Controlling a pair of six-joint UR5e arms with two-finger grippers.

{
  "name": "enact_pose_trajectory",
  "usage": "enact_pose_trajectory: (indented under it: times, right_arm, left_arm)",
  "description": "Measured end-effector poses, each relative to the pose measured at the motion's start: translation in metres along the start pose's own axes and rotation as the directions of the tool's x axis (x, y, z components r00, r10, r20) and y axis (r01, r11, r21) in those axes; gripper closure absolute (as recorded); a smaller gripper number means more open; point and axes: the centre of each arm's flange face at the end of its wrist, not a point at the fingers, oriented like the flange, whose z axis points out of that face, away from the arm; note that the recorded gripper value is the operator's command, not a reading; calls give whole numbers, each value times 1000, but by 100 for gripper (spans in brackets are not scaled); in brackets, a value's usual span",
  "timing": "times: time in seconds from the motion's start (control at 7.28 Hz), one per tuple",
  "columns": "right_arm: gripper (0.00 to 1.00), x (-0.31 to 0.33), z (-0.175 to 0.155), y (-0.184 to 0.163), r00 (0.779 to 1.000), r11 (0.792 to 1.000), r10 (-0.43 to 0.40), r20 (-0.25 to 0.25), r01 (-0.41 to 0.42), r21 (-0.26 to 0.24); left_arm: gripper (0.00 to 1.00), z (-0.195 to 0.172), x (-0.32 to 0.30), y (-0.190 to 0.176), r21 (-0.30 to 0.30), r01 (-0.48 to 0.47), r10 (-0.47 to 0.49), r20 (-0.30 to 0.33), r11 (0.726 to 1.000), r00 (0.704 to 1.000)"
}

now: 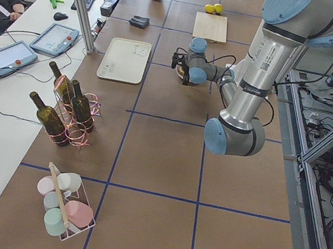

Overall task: Make sandwich and place on tray
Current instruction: 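Move the left gripper to the plate rim nearest it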

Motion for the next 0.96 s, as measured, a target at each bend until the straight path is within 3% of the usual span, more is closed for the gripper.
enact_pose_trajectory:
  times: [0.69,0.96]
  right_arm:
    - [0,8,-2,4,1000,1000,21,-2,-21,6]
    - [0,8,-2,4,1000,1000,22,-1,-22,6]
  left_arm:
    - [54,24,11,20,-17,28,-28,11,999,1000]
    - [73,29,12,21,-18,26,-26,18,999,1000]
